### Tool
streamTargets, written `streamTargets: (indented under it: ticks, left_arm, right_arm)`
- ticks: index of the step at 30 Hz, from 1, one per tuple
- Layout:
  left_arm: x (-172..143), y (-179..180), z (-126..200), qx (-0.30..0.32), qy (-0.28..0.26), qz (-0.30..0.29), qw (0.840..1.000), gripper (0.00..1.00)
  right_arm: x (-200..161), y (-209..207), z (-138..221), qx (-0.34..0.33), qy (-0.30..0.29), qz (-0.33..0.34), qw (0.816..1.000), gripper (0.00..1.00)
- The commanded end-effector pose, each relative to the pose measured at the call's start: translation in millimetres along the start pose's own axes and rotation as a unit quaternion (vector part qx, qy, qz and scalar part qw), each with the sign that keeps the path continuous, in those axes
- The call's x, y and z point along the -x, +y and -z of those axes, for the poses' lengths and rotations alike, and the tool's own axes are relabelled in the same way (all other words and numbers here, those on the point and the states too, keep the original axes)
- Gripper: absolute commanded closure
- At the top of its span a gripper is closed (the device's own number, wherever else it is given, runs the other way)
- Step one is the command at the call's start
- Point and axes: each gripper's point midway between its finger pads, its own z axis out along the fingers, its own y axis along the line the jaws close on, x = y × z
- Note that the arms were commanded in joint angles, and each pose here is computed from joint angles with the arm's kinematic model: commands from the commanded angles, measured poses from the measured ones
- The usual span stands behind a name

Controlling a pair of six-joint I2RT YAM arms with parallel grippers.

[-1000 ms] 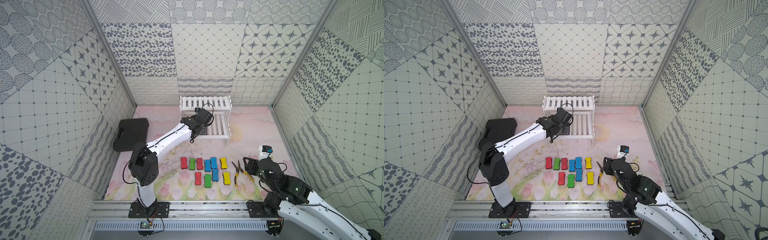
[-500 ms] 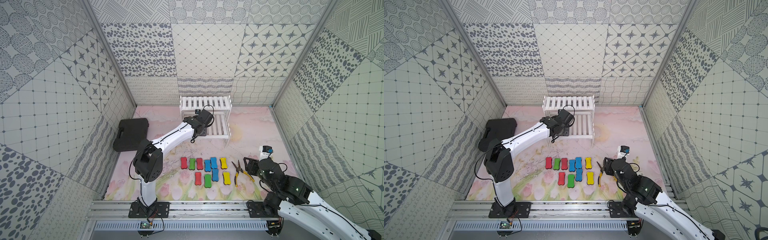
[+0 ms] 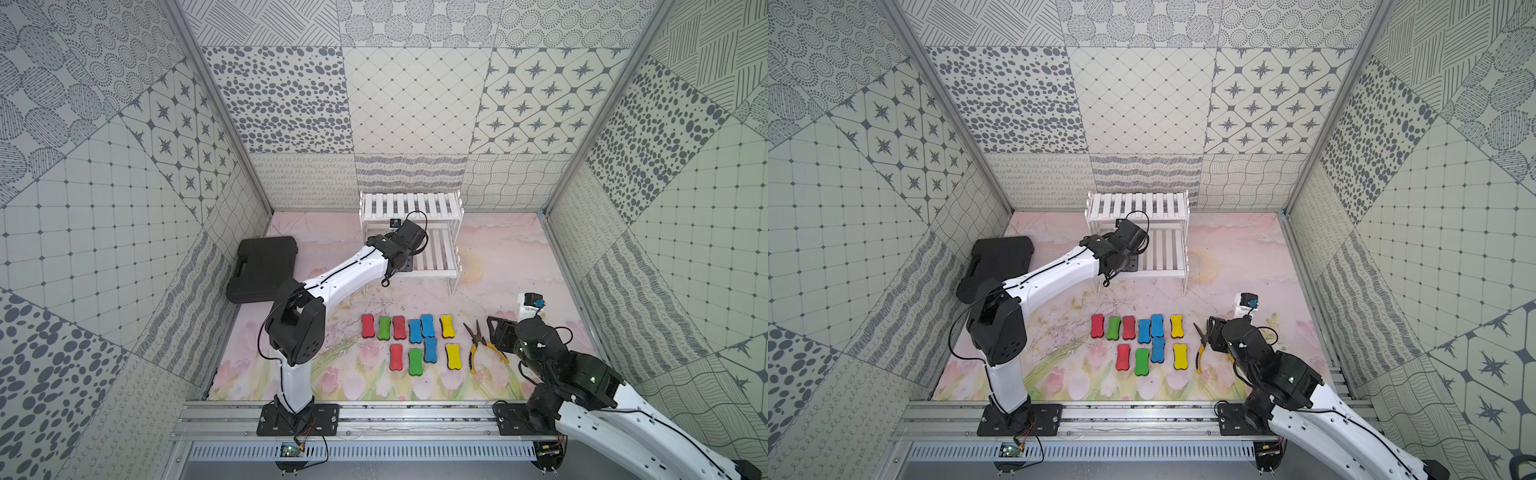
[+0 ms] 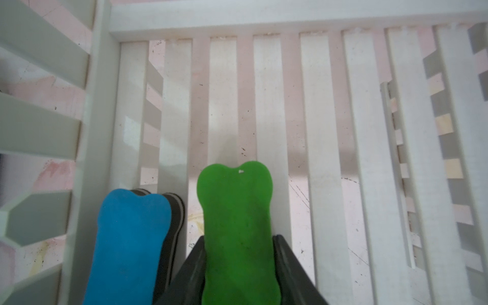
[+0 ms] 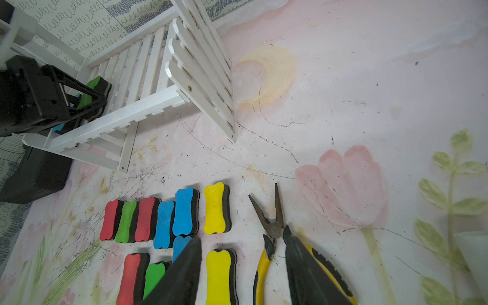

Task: Remove the whiteboard erasers from the shelf
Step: Pick up the whiteboard eraser from the shelf, then place the whiteboard eraser at the center of the board.

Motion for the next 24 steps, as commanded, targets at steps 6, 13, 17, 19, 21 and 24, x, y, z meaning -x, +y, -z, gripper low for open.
streamTargets:
  ticks: [6,13,17,19,21,24]
  left_arm:
    - [10,-2,60,-0.035,-0.046,0.005,0.998,0.62]
    - [-42,8,123,-0.069,-0.066,0.000,0.995,0.62]
    - [-100,30,139,-0.076,-0.051,0.008,0.996,0.62]
    - [-130,42,137,-0.071,-0.034,0.010,0.997,0.62]
    - [-159,53,132,-0.068,-0.009,0.016,0.998,0.62]
    - [-203,61,122,-0.073,0.032,0.027,0.996,0.63]
  right_arm:
    - [5,1,1,0.005,-0.012,-0.010,1.000,0.45]
    - [1,-1,-1,0.004,-0.008,-0.013,1.000,0.45]
    - [0,-1,-1,0.006,-0.008,-0.019,1.000,0.45]
    - [1,0,0,0.010,-0.008,-0.021,1.000,0.45]
    - [1,1,0,0.011,-0.008,-0.020,1.000,0.45]
    - [-6,-5,-5,0.002,-0.002,-0.014,1.000,0.45]
